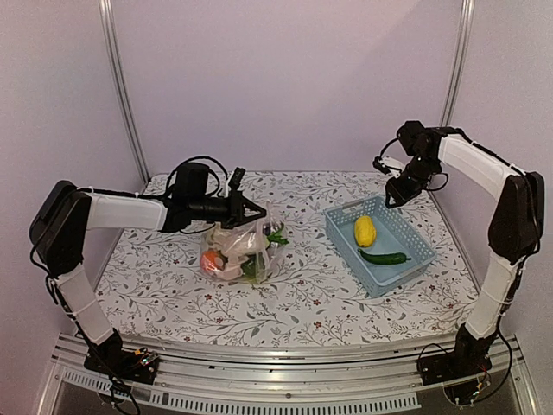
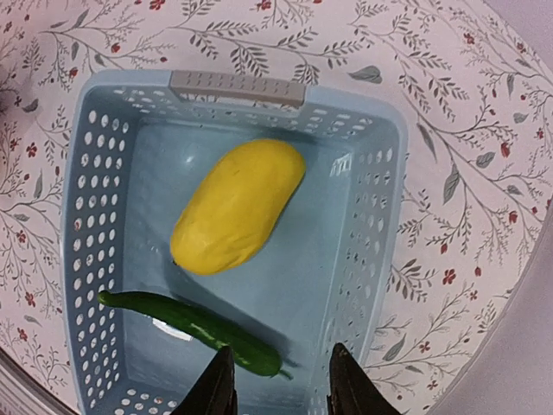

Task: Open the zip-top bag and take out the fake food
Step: Place the fake vegetable in the bin, then pick up the fake vegetable from the zipper food storage bag.

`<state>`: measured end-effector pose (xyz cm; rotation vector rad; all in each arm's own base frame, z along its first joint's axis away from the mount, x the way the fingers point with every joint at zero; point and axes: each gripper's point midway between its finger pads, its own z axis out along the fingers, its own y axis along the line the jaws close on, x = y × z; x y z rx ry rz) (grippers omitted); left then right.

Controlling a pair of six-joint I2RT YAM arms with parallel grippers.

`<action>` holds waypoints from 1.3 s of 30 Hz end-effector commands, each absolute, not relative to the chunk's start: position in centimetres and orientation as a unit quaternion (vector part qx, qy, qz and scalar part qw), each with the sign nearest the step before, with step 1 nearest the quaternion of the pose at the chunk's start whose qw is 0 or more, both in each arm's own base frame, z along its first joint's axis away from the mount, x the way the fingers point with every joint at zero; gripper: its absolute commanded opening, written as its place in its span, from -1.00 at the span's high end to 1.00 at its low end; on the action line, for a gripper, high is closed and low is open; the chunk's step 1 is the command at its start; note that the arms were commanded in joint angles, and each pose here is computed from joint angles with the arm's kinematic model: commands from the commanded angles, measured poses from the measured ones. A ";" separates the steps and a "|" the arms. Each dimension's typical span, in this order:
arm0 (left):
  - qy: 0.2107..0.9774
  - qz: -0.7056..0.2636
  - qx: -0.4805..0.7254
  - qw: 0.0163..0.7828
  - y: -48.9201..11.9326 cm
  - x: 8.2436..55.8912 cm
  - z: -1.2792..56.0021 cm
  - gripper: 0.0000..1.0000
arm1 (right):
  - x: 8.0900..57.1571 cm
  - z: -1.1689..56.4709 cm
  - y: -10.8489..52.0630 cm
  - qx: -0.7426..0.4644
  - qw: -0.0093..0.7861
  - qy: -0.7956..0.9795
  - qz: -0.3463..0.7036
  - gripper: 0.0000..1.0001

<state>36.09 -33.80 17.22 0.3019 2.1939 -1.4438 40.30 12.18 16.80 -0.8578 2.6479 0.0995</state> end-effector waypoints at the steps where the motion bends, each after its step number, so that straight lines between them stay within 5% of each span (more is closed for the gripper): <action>1: 0.799 -0.525 0.125 0.266 -33.6 36.2 18.9 1.00 | 44.5 22.7 12.3 -0.276 0.261 0.924 0.034 0.25; 6: 0.796 -0.528 0.126 0.267 -33.7 36.2 19.3 1.00 | 43.3 25.0 18.0 -0.294 0.285 0.897 0.164 0.21; 23: 0.800 -0.519 0.134 0.269 -33.6 36.3 18.9 1.00 | 33.3 21.3 37.9 -0.382 0.133 0.807 0.430 0.22; 39: 0.798 -0.521 0.129 0.273 -33.5 36.5 18.6 1.00 | 34.0 15.0 42.5 -0.275 0.047 0.862 0.424 -0.01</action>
